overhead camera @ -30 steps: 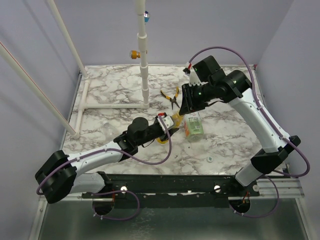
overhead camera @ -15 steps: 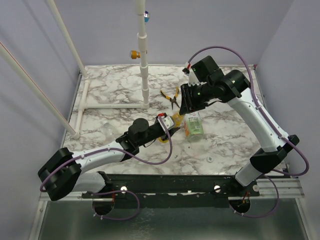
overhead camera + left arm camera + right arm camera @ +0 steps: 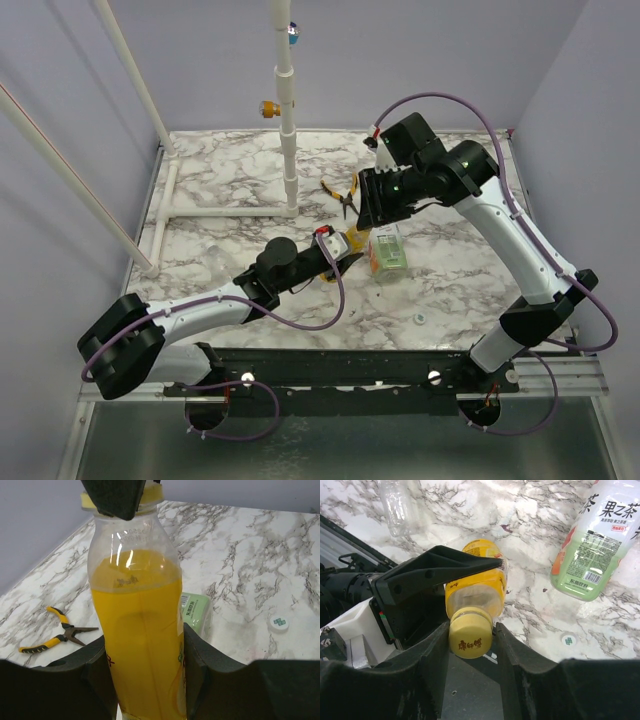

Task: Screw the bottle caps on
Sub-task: Screw the bottle cap onto the plastic bottle.

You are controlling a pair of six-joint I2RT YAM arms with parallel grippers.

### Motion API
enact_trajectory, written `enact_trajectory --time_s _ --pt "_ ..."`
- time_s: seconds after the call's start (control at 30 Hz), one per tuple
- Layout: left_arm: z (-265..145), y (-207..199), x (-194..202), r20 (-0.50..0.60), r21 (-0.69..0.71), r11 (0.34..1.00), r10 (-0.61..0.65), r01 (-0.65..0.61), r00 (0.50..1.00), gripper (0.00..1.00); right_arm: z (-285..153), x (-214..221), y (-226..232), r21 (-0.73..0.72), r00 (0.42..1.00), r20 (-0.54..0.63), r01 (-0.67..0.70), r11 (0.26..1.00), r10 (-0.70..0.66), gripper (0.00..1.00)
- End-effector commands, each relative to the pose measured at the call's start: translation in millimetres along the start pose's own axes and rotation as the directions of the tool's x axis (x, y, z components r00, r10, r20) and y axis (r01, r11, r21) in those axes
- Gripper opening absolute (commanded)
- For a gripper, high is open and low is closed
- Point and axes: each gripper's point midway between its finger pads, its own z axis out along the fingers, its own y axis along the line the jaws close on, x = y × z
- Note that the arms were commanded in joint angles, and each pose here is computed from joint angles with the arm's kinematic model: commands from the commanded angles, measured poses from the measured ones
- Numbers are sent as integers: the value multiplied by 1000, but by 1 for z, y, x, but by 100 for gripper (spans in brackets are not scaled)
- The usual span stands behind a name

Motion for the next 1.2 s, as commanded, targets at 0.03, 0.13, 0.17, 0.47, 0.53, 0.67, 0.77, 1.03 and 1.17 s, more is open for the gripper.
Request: enact_trajectory --time_s 0.03,0.13,0.17,0.47,0.53,0.67,0.77,1.03,1.17 --pt "2 -3 -10 54 9 1000 1 -1 999 0 -5 -4 -3 31 1000 27 -3 1000 2 47" --pt "2 -3 -9 52 9 1000 -2 1 999 0 -7 -5 -3 33 999 37 -2 999 1 54" --pt "2 -3 -9 52 10 1000 -3 2 999 0 -7 -5 -3 31 999 39 -1 1000 0 56" --pt "2 -5 -6 50 17 1000 -26 25 998 0 -16 -15 2 4 993 120 12 1000 -12 75" --pt "2 -4 -6 52 18 999 -32 32 998 0 -20 -20 6 -21 987 161 22 1000 -19 79" --pt "2 -2 -7 57 17 998 -54 53 997 0 -29 -27 11 -50 971 236 37 998 -24 84" --pt "1 0 -8 63 16 997 -77 76 995 0 -34 -32 7 -46 949 314 30 999 -14 83" --pt "-4 4 -19 94 16 993 -120 119 988 0 -52 -47 5 -139 789 611 18 990 71 75" --pt "-4 8 -19 96 8 989 -145 145 985 0 -57 -54 9 -171 723 686 60 983 76 71"
